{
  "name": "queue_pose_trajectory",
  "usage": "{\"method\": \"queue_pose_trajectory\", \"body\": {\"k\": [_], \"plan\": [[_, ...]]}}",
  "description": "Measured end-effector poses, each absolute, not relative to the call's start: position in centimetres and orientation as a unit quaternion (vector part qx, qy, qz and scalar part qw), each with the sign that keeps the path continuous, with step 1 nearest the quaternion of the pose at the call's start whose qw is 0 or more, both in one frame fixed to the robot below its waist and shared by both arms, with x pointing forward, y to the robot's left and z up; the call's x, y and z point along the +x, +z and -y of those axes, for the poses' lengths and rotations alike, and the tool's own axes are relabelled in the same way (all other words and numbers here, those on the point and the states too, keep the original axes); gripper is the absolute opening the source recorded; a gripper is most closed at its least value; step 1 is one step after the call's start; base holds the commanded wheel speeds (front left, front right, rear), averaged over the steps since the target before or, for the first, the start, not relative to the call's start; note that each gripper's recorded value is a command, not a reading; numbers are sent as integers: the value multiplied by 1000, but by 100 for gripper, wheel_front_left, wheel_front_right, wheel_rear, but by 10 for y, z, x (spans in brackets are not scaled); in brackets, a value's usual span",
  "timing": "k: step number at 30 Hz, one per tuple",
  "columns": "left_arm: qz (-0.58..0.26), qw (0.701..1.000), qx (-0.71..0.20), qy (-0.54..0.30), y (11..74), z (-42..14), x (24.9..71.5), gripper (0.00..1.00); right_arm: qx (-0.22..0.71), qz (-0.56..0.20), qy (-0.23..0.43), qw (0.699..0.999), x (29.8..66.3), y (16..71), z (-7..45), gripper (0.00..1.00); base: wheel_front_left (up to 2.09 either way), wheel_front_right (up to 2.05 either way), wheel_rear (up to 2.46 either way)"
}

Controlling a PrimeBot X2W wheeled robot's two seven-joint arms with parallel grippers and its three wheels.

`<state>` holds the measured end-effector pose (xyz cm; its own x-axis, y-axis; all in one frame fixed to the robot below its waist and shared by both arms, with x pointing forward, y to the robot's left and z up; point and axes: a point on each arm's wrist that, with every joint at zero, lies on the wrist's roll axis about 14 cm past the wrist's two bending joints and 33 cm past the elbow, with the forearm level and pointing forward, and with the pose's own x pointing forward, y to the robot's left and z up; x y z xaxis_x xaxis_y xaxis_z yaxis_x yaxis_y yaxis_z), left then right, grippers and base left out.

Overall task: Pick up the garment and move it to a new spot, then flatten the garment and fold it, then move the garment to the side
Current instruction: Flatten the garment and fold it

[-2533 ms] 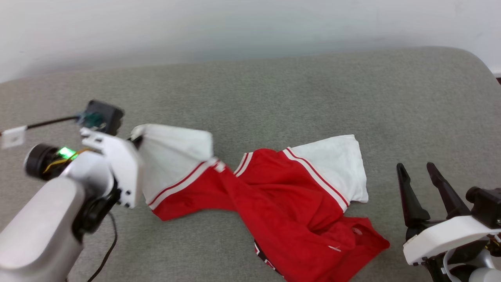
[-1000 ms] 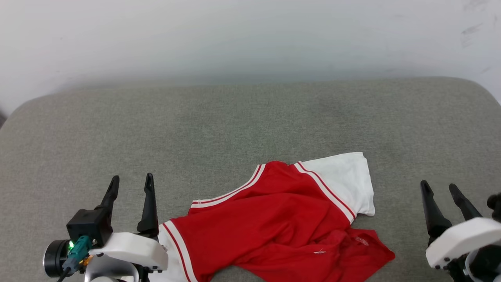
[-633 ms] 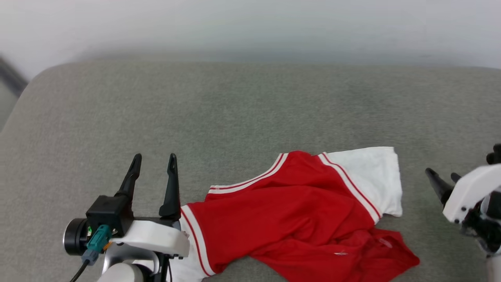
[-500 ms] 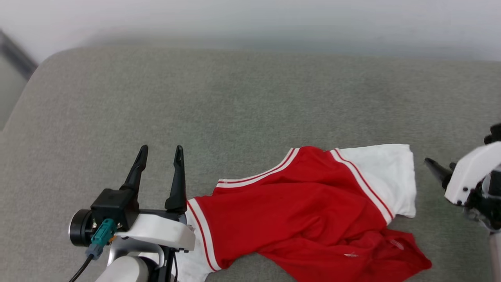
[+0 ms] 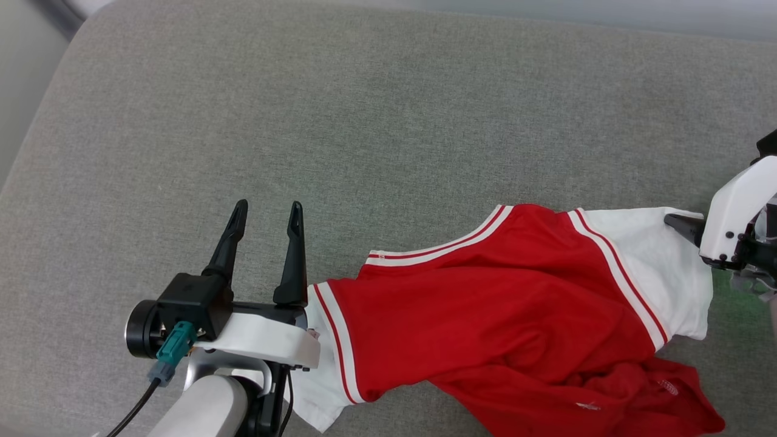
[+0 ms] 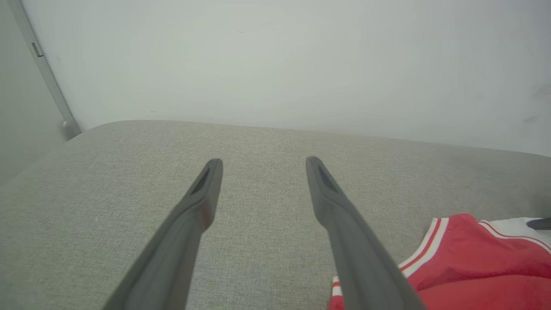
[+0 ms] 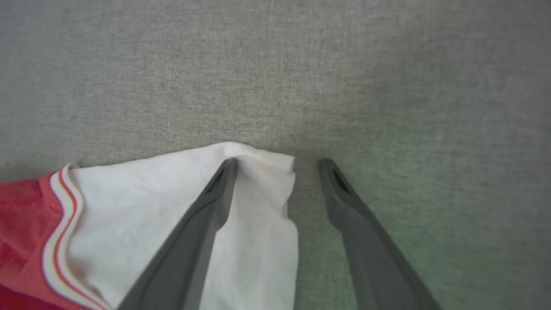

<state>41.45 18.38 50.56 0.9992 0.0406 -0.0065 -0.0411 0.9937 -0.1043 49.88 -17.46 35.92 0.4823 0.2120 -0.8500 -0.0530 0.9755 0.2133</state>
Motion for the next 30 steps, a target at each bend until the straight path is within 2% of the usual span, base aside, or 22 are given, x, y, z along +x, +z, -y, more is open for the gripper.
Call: {"method": "queue_pose_trajectory", "body": {"k": [2,3,4,5,10,20,25,30], "plan": [[-5,998,-50,25,503,-187,415,100,80,-519,79,847,498,354,172,100,0,0,0],[-6,998,-50,26,502,-187,415,100,76,-524,79,845,497,353,173,74,0,0,0],[-7,998,-50,26,501,-188,414,100,75,-528,79,842,496,353,172,25,0,0,0],[-7,998,-51,26,501,-188,414,100,74,-529,79,842,496,354,172,0,0,0,0],[-21,998,-54,26,496,-189,408,100,57,-513,81,852,492,362,173,0,0,0,0],[-102,993,-56,-7,485,-200,396,100,56,-414,35,908,482,414,220,0,0,0,0],[-185,980,-48,-54,467,-195,394,100,71,-395,-4,916,455,424,254,0,0,0,0],[-307,945,-30,-106,440,-182,384,100,87,-388,-27,917,429,429,271,0,0,0,0]]}}
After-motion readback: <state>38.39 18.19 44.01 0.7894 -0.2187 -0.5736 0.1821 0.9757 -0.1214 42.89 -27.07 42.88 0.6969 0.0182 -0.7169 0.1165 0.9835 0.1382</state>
